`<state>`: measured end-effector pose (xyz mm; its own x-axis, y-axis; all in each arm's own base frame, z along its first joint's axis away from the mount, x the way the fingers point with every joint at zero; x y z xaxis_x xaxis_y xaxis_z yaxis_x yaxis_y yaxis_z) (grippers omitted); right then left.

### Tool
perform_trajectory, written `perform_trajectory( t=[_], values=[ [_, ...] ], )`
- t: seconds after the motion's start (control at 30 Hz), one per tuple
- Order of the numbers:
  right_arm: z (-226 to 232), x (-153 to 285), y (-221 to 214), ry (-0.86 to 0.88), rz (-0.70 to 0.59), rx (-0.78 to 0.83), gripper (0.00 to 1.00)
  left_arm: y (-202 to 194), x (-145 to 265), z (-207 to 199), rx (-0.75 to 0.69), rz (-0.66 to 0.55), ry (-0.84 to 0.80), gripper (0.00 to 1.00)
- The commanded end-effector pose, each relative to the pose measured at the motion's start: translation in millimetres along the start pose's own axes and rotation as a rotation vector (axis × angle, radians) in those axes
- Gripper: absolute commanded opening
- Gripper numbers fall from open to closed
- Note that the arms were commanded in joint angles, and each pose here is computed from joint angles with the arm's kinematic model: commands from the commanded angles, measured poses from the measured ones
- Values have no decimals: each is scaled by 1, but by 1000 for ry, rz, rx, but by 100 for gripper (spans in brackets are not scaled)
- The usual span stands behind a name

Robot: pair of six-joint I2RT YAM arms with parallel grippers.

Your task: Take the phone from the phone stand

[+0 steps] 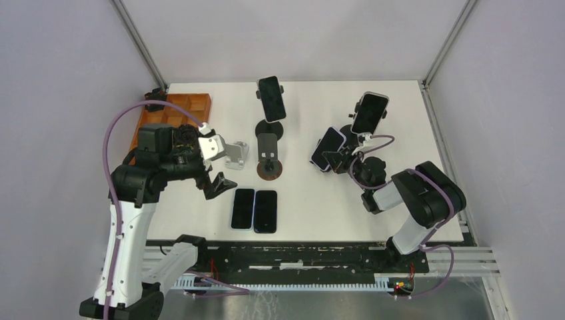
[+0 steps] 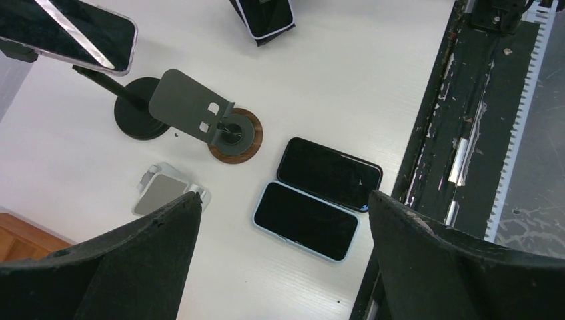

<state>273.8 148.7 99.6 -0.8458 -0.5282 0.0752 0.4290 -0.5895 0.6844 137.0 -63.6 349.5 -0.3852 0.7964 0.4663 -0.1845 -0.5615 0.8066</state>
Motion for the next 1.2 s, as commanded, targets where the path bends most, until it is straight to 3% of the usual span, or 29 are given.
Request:
perform_trajectory(
  t=[0.0,0.5,0.8,1.17],
  values=[
    [21,8,10,84,-43,2,0,6,3,-2,-54,-35,-26,100],
    [89,60,-16,361,104,-1,0,1,-4,-11,-115,-102,-97,100],
    [166,84,-14,734,231,-13,0,-3,-12,-14,-175,-167,-151,100],
    [258,105,13,1141,193,-204,0,1,-18,-6,-293,-250,-122,88]
  ],
)
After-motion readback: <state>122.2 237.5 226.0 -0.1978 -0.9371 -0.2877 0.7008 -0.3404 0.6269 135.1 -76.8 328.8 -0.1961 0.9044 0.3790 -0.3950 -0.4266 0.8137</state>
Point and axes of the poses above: each gripper's point midway between its finger pads, its own x axis back along the fingers, its own z axis along the line the jaws close on, y = z × x, the point moved 9 cm from there along x, back along the fingers, and after that the axes turned 15 degrees about -x, right-handed, at the moved point
